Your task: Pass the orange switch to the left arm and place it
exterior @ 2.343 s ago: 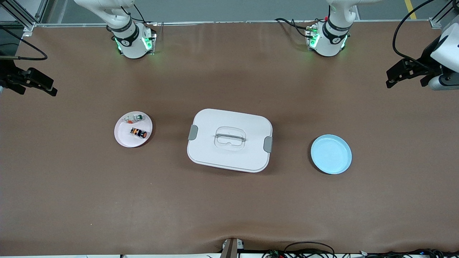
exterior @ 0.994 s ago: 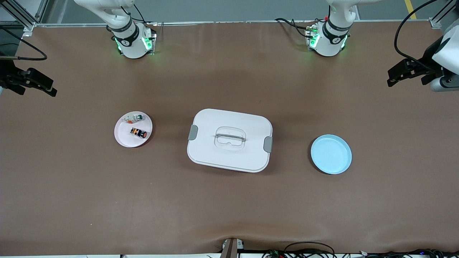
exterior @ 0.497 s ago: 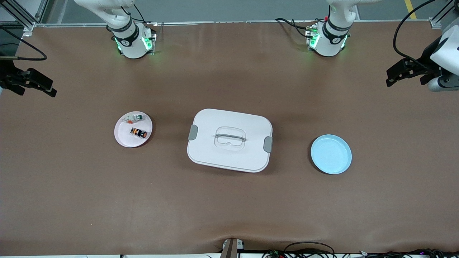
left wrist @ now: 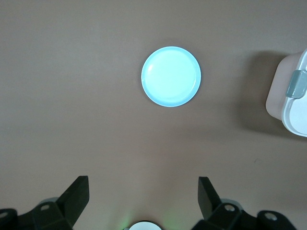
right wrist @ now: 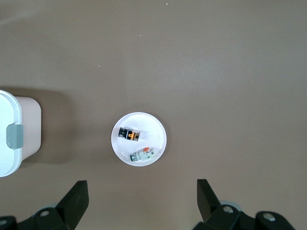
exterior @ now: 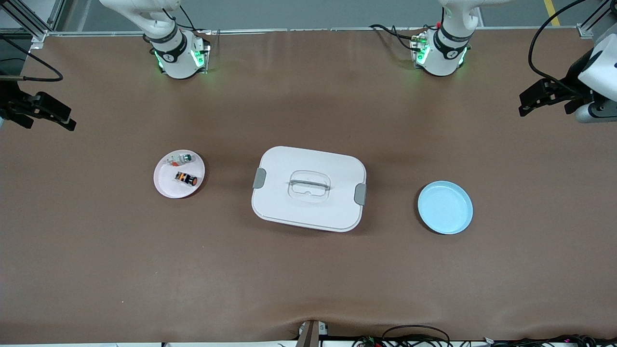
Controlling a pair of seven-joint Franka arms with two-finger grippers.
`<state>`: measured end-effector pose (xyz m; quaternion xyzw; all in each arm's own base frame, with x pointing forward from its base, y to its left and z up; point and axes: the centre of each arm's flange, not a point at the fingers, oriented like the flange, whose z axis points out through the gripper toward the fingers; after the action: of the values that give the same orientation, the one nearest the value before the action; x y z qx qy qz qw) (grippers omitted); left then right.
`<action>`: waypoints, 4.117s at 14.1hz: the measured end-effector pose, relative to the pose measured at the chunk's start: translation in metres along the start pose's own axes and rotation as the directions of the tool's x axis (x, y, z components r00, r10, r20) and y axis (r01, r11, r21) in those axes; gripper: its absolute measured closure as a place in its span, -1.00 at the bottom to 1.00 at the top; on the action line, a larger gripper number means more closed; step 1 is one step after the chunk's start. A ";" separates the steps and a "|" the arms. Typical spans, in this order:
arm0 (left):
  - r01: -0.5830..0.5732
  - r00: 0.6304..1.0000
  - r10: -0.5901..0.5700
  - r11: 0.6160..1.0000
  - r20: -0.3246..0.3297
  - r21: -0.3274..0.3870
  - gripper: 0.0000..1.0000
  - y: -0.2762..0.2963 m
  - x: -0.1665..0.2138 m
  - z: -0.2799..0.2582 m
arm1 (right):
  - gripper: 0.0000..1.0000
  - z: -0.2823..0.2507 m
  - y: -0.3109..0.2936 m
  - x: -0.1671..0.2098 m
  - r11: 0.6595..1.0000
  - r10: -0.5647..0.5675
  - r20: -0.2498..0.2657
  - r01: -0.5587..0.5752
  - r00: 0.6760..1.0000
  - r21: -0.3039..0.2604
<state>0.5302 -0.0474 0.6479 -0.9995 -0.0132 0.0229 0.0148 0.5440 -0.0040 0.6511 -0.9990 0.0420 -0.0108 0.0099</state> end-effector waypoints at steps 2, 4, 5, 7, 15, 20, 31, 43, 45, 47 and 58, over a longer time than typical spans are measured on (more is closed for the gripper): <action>0.000 1.000 0.000 1.000 0.000 0.000 -1.00 0.000 0.000 0.000 | -1.00 0.000 0.000 0.000 1.000 0.000 0.000 0.000 1.000 0.000; 0.000 1.000 0.000 1.000 0.000 0.000 -1.00 0.000 0.000 0.000 | -1.00 0.000 0.000 0.000 1.000 0.001 -0.001 -0.001 1.000 0.000; 0.000 1.000 0.000 1.000 0.000 0.000 -1.00 0.000 0.000 0.000 | -1.00 0.000 0.001 0.000 1.000 0.001 -0.002 -0.001 1.000 0.000; 0.000 1.000 0.000 1.000 0.000 0.000 -1.00 0.000 0.000 0.000 | -1.00 0.000 0.001 0.000 1.000 0.001 -0.003 -0.001 1.000 0.001; 0.000 1.000 0.000 1.000 0.001 0.000 -1.00 0.000 0.000 0.001 | -1.00 0.042 0.005 0.022 1.000 0.010 0.058 -0.010 0.998 -0.002; -0.001 1.000 0.001 1.000 0.003 0.000 -1.00 0.000 0.001 0.001 | -1.00 0.115 0.006 0.044 1.000 0.018 0.174 -0.017 0.985 -0.005; -0.001 1.000 0.001 1.000 0.006 0.000 -1.00 0.001 0.001 0.002 | -1.00 0.315 -0.042 0.006 0.998 0.055 0.099 -0.057 0.994 0.018; -0.002 1.000 0.002 1.000 0.008 0.000 -1.00 0.001 0.001 0.003 | -1.00 0.429 -0.089 -0.028 0.987 0.160 0.061 -0.161 0.985 0.013; -0.002 1.000 0.002 1.000 0.008 0.000 -1.00 0.001 0.001 0.003 | -1.00 0.440 -0.089 -0.030 0.987 0.162 0.073 -0.163 0.984 0.008; -0.002 1.000 0.002 1.000 0.009 0.000 -1.00 0.001 0.001 0.003 | -1.00 0.443 -0.085 -0.029 0.986 0.168 0.079 -0.169 0.983 0.004; -0.002 1.000 0.002 1.000 0.010 0.001 -1.00 0.001 0.001 0.003 | -1.00 0.450 -0.064 -0.031 0.979 0.205 0.120 -0.204 0.971 -0.018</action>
<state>0.5309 -0.0482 0.6452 -0.9994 -0.0123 0.0278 0.0150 0.5289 0.0710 0.2015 -0.9882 0.1441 0.0508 0.0108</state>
